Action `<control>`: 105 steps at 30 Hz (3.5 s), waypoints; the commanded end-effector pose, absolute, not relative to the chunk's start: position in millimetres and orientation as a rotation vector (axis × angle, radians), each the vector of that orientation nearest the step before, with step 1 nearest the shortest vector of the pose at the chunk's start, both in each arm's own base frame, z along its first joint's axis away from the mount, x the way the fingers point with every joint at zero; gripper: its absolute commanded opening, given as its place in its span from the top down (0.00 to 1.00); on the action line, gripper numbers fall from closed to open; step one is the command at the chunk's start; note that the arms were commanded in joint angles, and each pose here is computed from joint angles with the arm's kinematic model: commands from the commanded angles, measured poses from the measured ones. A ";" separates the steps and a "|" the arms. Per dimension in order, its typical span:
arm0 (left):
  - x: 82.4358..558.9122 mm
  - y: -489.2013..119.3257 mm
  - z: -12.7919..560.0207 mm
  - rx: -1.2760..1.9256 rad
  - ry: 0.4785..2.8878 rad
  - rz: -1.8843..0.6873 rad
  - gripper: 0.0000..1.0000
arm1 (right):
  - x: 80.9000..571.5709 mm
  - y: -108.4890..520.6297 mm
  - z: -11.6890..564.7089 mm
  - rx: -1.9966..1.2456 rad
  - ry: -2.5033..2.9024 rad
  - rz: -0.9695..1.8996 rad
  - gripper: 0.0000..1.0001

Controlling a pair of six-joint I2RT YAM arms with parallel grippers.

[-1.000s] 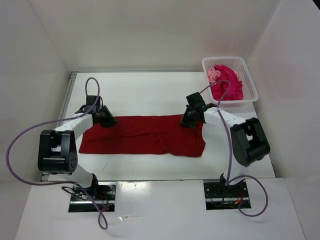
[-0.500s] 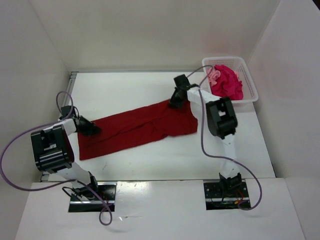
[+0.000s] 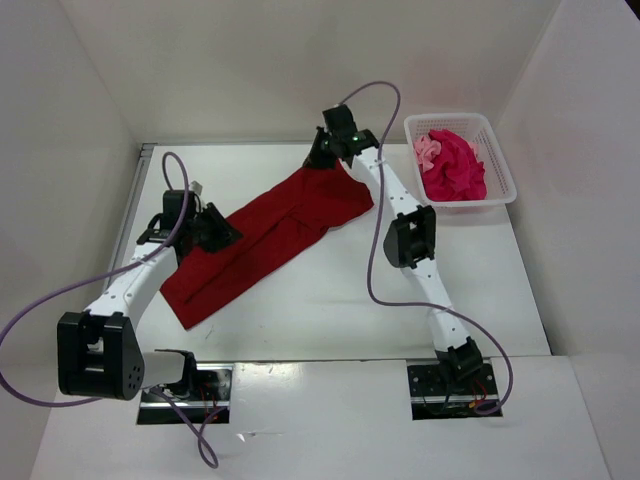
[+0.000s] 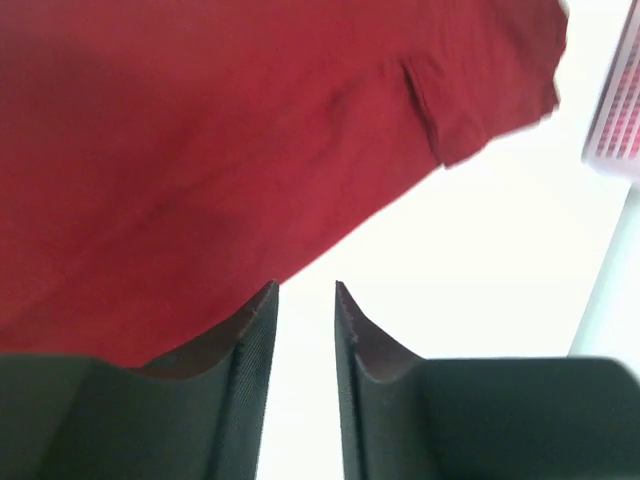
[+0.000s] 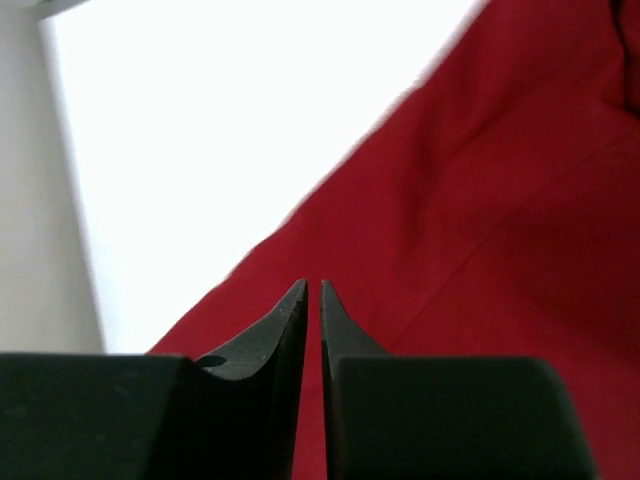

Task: Fold and stack the t-shirts
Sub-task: Rotate the tshirt 90 degrees

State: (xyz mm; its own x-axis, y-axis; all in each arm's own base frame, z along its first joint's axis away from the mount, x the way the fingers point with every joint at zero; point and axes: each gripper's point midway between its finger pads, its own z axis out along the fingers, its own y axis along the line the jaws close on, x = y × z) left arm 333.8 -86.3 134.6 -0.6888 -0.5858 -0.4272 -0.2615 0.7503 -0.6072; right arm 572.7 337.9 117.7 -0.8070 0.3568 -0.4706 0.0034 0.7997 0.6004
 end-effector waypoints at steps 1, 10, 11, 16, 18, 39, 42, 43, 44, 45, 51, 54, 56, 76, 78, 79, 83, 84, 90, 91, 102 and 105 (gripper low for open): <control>323.5 -104.3 136.9 -0.553 2.360 -0.698 0.65 | 513.1 340.4 262.1 0.015 2.265 0.805 0.85; 297.1 -119.2 127.9 -0.397 2.423 -0.705 0.86 | 400.7 262.2 146.2 0.119 2.449 0.727 1.00; 297.0 -119.2 127.9 -0.397 2.423 -0.705 0.86 | 397.4 246.6 128.5 0.126 2.488 0.670 1.00; 294.1 -127.0 130.2 -0.366 2.432 -0.716 0.87 | 409.2 210.2 82.3 0.221 2.558 0.549 1.00; 294.1 -126.7 129.9 -0.355 2.433 -0.712 0.87 | 418.7 203.8 71.8 0.221 2.568 0.512 1.00; 302.8 -149.1 155.2 -0.261 2.425 -0.791 0.82 | 562.9 219.9 105.7 0.269 2.427 0.470 0.85; 307.2 -153.2 166.5 -0.239 2.400 -0.801 0.81 | 530.6 221.8 142.9 0.250 2.381 0.534 0.63; 309.4 -153.7 167.3 -0.239 2.400 -0.801 0.79 | 499.7 214.7 109.3 0.272 2.469 0.523 0.59; 308.8 -151.9 165.4 -0.248 2.407 -0.787 0.79 | 484.9 233.2 113.6 0.232 2.447 0.581 0.54; 313.3 -150.6 167.6 -0.241 2.399 -0.770 0.79 | 466.2 243.5 113.6 0.242 2.453 0.629 0.52; 323.8 -128.2 151.1 -0.320 2.424 -0.761 0.75 | 300.6 382.5 82.7 -0.007 2.597 1.030 0.46; 324.5 -103.7 143.8 -0.415 2.415 -0.737 0.72 | 273.9 427.2 72.2 -0.028 2.617 1.166 0.46; 322.7 -93.2 143.4 -0.438 2.404 -0.697 0.69 | 276.6 434.7 50.2 0.001 2.657 1.134 0.46; 302.1 -96.7 139.1 -0.385 2.432 -0.661 0.10 | 306.1 352.4 36.5 0.270 2.649 0.829 1.00; 300.3 -109.5 131.4 -0.355 2.459 -0.691 0.17 | 292.1 296.9 22.6 0.311 2.699 0.720 1.00; 296.4 -120.0 128.3 -0.317 2.481 -0.704 0.28 | 279.0 272.7 26.8 0.329 2.705 0.694 1.00; 282.5 -146.5 119.7 -0.238 2.543 -0.710 0.64 | 262.1 209.1 36.3 0.404 2.690 0.677 0.87; 275.5 -150.3 113.1 -0.237 2.583 -0.697 0.68 | 257.1 201.5 38.1 0.429 2.699 0.673 0.67; 218.0 -174.3 85.6 -0.184 2.784 -0.658 0.51 | 223.8 201.3 65.3 0.492 2.669 0.744 0.46; 208.9 -178.0 83.1 -0.180 2.814 -0.677 0.47 | 209.2 199.2 56.1 0.540 2.694 0.744 0.46; 110.4 -210.2 42.4 -0.085 3.114 -0.802 0.33 | 124.8 180.0 32.6 0.760 2.760 0.761 0.40; 86.8 -229.5 32.3 0.011 3.168 -0.798 0.34 | 109.1 173.4 24.7 0.793 2.816 0.676 0.46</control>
